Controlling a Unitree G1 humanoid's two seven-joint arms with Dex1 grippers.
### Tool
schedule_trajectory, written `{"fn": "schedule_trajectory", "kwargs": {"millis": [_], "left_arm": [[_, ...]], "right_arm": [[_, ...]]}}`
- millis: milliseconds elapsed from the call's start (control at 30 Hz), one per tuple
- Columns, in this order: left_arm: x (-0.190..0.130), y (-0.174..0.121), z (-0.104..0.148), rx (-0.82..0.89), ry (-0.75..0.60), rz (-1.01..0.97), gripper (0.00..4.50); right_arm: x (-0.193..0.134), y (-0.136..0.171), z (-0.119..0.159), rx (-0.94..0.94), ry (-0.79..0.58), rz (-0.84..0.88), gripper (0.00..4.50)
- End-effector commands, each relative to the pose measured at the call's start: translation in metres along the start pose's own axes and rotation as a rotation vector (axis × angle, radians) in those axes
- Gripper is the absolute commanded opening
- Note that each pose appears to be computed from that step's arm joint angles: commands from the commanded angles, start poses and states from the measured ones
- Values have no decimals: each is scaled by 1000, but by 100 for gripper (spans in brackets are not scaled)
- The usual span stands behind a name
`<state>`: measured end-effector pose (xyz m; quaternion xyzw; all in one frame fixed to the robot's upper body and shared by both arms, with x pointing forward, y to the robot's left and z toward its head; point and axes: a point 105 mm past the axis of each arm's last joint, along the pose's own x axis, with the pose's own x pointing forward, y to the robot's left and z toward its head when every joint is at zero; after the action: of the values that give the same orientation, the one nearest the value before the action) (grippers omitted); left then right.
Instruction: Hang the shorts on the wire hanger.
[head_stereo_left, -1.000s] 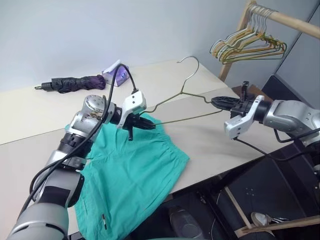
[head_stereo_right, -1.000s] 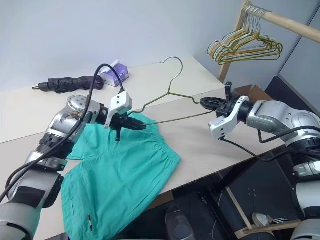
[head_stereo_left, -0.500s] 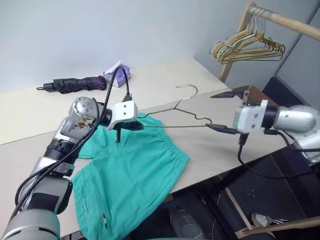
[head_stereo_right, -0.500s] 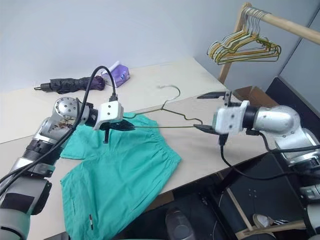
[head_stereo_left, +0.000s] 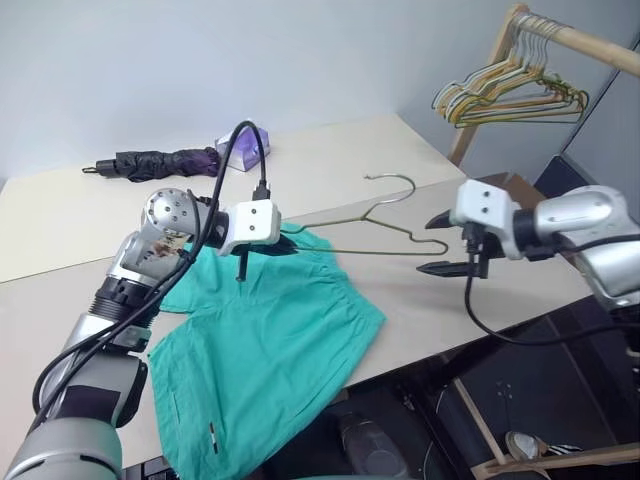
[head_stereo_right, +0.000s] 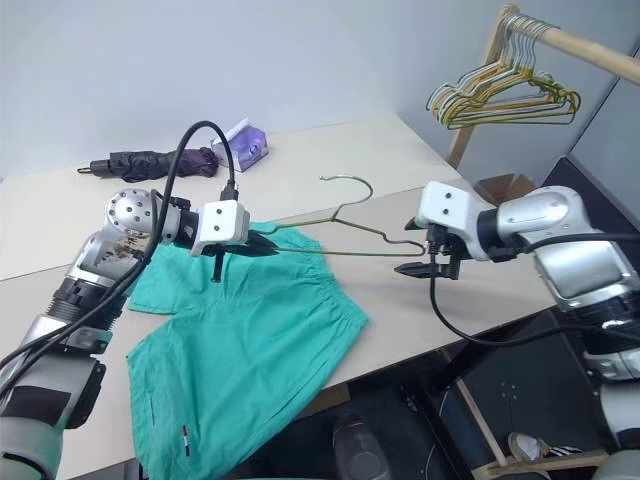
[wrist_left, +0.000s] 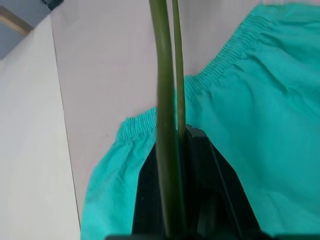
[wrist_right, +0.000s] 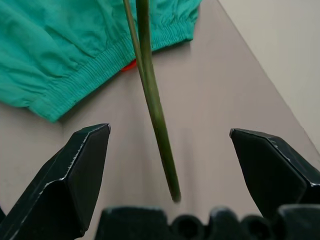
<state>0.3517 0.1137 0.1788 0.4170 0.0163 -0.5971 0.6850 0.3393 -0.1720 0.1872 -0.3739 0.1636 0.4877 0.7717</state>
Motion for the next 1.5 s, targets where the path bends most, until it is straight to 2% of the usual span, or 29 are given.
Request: {"fn": "schedule_trajectory", "kwargs": {"millis": [33, 67, 167, 533, 733, 833, 933, 1033, 1200, 1333, 1500], "left_arm": [[-8, 9, 13, 35, -32, 38, 0], [-8, 9, 13, 35, -32, 39, 0], [-7, 9, 14, 32, -35, 42, 0], [-13, 1, 10, 7, -32, 44, 0], [-21, -8, 7, -24, -60, 24, 0], [-31, -20, 9, -58, -115, -10, 80], [-36, -21, 10, -98, -157, 33, 176], [-45, -11, 7, -157, -186, 145, 278], [-66, -13, -2, -222, -167, 246, 443], [-85, -11, -9, -294, -164, 332, 447], [-103, -7, -11, -348, -232, 447, 447]], "right_arm": [[0, -7, 5, -10, 17, -22, 447], [2, -7, 6, -8, 15, -19, 447], [6, -8, 10, 0, 8, -18, 387], [13, -8, 16, -14, -17, 1, 4], [14, 0, 26, -52, -73, 46, 2], [12, 15, 31, -91, -108, 91, 0], [8, 27, 32, -93, -126, 125, 0], [2, 34, 27, -66, -125, 142, 0], [-6, 42, 6, 42, -109, 137, 0], [-9, 39, -7, 141, -105, 110, 0], [-15, 42, -20, 258, -103, 115, 0]]}}
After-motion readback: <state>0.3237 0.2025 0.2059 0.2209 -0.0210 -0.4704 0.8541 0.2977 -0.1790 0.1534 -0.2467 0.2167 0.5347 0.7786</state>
